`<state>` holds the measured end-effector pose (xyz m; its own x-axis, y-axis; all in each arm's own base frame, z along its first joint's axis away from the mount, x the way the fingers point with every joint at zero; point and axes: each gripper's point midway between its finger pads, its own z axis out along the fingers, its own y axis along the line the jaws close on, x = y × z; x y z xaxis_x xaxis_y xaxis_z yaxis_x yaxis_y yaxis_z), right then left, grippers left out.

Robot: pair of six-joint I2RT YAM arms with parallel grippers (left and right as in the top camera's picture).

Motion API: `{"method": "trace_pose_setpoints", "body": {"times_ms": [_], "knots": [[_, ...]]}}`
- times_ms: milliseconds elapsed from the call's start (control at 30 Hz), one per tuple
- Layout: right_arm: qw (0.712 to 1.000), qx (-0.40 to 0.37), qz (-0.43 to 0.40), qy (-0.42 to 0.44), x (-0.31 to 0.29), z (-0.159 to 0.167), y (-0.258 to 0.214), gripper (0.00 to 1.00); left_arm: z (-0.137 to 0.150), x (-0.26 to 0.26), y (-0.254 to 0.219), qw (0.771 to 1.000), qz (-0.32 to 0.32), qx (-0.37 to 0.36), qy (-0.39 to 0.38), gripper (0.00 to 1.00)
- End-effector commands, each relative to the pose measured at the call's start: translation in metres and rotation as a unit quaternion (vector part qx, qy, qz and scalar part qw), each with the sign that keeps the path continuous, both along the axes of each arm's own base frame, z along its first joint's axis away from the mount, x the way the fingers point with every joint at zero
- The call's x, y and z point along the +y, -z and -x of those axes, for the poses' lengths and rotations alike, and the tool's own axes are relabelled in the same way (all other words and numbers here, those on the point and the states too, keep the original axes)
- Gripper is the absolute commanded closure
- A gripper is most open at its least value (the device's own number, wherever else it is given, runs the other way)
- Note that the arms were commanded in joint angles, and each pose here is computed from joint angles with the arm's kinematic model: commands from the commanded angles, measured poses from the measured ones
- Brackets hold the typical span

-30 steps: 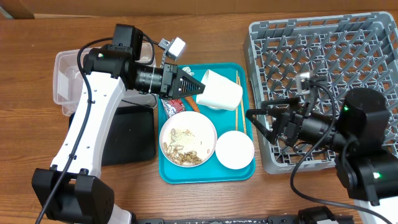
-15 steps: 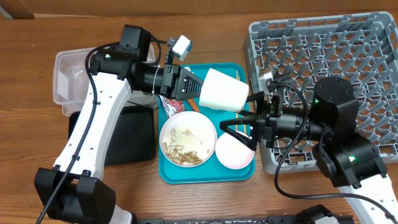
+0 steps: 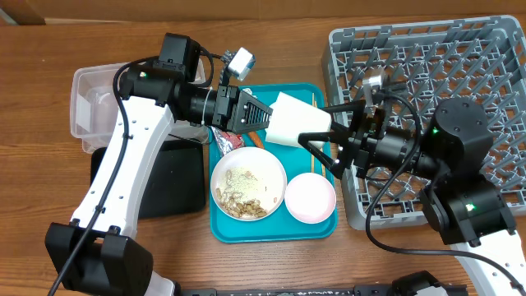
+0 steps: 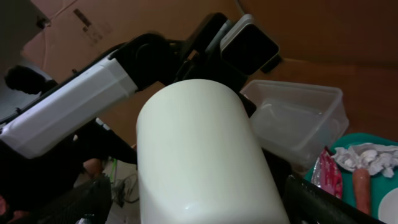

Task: Sort waste into correct bins and load items into the dishwasher
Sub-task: 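Grasp the white cup with the right gripper and release the left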

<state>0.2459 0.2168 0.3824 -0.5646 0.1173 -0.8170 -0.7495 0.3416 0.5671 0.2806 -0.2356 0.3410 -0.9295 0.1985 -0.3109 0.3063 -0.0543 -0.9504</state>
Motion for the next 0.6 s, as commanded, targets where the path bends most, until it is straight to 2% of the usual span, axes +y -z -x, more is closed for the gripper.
{"method": "trace_pose_setpoints", "body": {"times_ms": [0, 200, 433, 567], "knots": [[0.999, -0.007, -0.014, -0.035, 0.0024, 0.015, -0.0156, 0.12, 0.0075, -0.0008, -0.0158, 0.999, 0.018, -0.037, 0.007, 0.96], [0.998, 0.003, -0.015, -0.054, 0.0041, 0.0214, -0.0134, 0.17, 0.0074, -0.0008, -0.0157, 0.999, 0.019, -0.041, 0.007, 0.96], [0.998, 0.014, -0.012, -0.054, 0.0043, 0.0223, -0.0099, 0.3, 0.0069, -0.0009, -0.0159, 0.999, 0.02, -0.045, 0.007, 0.96], [0.998, 0.013, -0.012, -0.054, 0.0044, 0.0223, -0.01, 0.33, 0.0067, -0.0009, -0.0159, 0.999, 0.02, -0.046, 0.007, 0.96]]}}
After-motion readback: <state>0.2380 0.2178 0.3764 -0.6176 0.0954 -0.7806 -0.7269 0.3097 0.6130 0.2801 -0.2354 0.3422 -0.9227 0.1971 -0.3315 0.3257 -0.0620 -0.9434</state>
